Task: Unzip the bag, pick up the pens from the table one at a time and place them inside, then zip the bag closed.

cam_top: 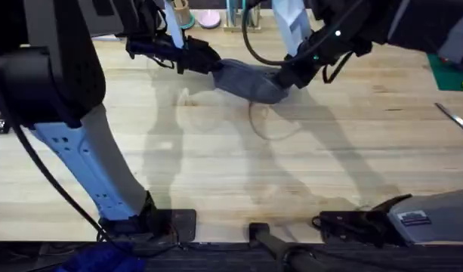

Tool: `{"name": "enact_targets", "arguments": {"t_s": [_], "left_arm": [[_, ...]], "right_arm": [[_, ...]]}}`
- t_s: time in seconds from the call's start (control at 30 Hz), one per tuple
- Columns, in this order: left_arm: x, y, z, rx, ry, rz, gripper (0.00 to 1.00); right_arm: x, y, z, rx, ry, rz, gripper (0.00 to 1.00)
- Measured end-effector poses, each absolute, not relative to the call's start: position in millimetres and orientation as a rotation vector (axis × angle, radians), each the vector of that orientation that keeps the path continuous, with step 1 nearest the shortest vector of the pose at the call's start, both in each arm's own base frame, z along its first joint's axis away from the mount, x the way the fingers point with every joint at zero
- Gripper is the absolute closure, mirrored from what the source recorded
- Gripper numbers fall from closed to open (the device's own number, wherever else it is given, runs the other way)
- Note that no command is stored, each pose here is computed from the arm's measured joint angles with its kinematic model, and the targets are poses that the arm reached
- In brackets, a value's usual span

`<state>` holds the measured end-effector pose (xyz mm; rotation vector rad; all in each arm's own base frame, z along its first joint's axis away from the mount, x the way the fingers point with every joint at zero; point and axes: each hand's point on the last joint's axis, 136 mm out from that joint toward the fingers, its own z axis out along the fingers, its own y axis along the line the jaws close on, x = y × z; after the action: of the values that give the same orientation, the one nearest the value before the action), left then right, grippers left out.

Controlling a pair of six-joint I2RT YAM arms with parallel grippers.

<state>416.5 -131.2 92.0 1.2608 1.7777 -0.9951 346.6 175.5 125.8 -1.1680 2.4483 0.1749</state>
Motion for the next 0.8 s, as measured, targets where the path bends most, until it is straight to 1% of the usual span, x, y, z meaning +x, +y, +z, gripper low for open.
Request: {"name": "enact_targets", "arguments": {"t_s": [0.8], "left_arm": [[417,-130,92,1.259,1.778,-0.993,0.960]], "right_arm": [[337,138,129,-1.043,2.461,0.176,0.973]]}}
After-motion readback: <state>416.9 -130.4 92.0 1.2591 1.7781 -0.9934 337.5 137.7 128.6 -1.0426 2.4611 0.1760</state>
